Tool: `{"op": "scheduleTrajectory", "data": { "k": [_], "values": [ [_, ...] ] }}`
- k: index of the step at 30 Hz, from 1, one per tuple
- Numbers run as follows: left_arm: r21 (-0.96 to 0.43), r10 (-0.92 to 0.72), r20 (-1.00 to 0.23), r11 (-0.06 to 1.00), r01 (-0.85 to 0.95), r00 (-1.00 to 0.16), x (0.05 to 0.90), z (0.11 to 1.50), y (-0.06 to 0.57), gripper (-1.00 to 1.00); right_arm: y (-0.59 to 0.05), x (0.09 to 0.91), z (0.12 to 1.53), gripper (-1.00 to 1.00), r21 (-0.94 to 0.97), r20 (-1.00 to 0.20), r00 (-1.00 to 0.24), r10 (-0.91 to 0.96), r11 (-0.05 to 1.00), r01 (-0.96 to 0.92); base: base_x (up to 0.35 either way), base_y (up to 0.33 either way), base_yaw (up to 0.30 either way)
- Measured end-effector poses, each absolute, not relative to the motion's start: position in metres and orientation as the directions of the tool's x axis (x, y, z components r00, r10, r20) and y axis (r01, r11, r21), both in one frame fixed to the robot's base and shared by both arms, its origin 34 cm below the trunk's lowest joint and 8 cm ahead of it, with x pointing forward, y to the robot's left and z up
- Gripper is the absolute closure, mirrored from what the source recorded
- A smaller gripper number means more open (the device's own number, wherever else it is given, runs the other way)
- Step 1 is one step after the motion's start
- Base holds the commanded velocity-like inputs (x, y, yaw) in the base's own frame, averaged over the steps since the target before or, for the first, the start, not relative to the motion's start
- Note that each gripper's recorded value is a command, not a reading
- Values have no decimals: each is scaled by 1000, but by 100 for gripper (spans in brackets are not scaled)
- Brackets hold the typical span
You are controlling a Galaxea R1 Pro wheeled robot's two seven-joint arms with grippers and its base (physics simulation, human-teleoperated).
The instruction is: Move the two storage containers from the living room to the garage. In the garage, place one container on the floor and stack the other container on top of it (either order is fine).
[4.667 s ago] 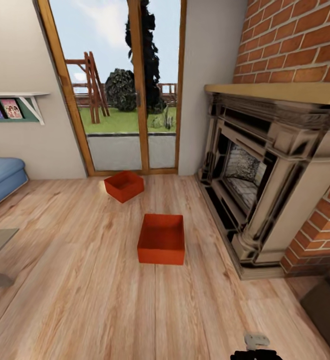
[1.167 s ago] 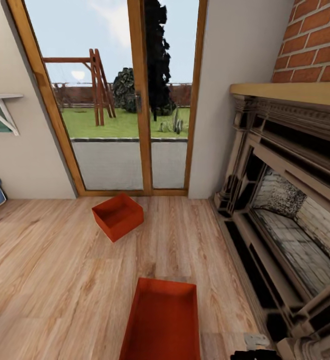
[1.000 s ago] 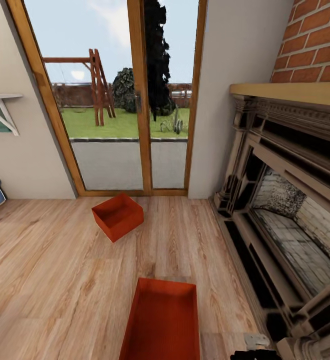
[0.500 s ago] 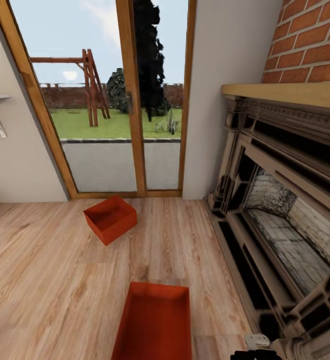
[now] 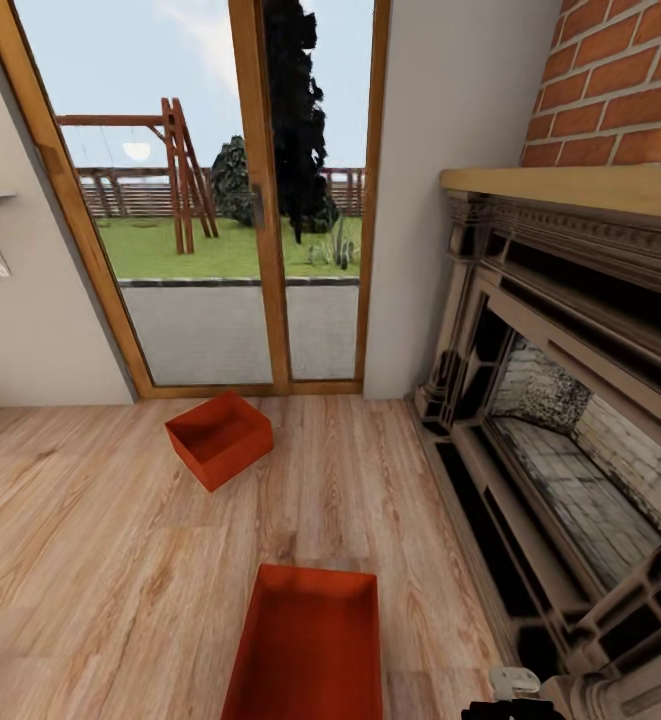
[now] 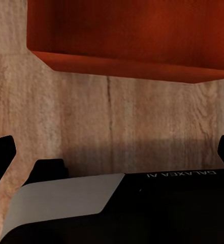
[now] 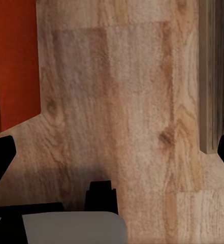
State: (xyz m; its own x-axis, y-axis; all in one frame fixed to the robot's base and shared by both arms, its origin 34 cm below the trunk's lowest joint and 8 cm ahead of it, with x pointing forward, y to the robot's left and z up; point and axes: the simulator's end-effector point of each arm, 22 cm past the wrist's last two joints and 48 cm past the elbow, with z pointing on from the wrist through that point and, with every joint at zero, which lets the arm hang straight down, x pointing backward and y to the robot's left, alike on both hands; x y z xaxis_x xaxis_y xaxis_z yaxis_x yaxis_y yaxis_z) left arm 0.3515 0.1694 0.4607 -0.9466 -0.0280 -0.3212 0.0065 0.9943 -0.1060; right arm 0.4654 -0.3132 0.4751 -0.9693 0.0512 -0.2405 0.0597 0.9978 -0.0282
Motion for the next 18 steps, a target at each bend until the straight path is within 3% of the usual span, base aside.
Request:
{"op": "scheduleTrajectory", "data": {
  "k": [13,18],
  "values": [
    [-112,-30,-326,994,7,-945,354,462,169,-100,-313,466,476,-100,-28,-243,-969,50,998,59,0,1,-58],
    [-113,-29,-326,994,8,-945,354,462,169,-100,-313,466,476,-100,-28,-243,-969,50,998,59,0,226,-2]
  ]
}}
